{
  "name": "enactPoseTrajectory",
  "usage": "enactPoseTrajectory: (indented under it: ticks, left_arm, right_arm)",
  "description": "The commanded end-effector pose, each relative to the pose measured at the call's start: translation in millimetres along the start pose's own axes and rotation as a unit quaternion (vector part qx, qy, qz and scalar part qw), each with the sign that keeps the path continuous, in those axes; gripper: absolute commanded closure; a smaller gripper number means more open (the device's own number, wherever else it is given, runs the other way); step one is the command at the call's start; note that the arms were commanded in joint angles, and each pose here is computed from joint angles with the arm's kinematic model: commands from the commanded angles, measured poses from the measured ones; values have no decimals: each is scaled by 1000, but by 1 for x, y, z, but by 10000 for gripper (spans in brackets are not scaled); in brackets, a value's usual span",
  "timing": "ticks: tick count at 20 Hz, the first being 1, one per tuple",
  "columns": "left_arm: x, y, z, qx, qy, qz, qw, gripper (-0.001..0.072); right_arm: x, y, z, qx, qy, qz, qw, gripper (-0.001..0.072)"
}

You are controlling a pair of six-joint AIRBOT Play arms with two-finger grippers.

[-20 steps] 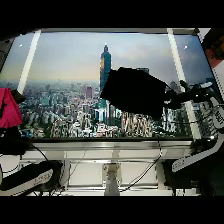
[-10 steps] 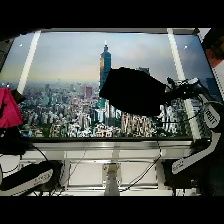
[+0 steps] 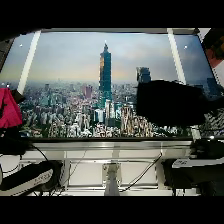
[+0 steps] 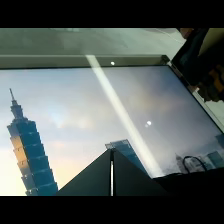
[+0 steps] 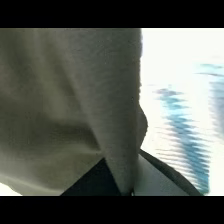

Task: Fold the clothes and pants, and hang the long-sleeved shirts on hangers.

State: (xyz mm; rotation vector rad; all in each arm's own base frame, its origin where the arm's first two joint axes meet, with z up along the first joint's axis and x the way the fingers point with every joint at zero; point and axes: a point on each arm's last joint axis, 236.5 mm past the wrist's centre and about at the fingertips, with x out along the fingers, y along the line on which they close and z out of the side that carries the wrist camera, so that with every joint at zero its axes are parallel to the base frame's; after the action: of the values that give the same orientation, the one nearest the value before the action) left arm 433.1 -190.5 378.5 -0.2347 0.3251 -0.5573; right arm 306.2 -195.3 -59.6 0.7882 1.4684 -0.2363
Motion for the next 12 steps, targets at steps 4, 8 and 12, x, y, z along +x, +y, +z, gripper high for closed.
enactPoseTrajectory:
  ticks: [4, 8, 12]
  left_arm:
    - [0, -6, 1, -10, -2, -12, 1000, 702]
    - [0, -6, 1, -24, -1, -13, 1000, 702]
    - [0, -6, 1, -27, -1, -13, 1000, 703]
  right_arm:
    - [-89, -167, 4, 144, -129, -60, 979, 701]
    - [-117, -210, 22, 147, -195, -124, 962, 701]
    - [-150, -226, 40, 139, -241, -178, 944, 700]
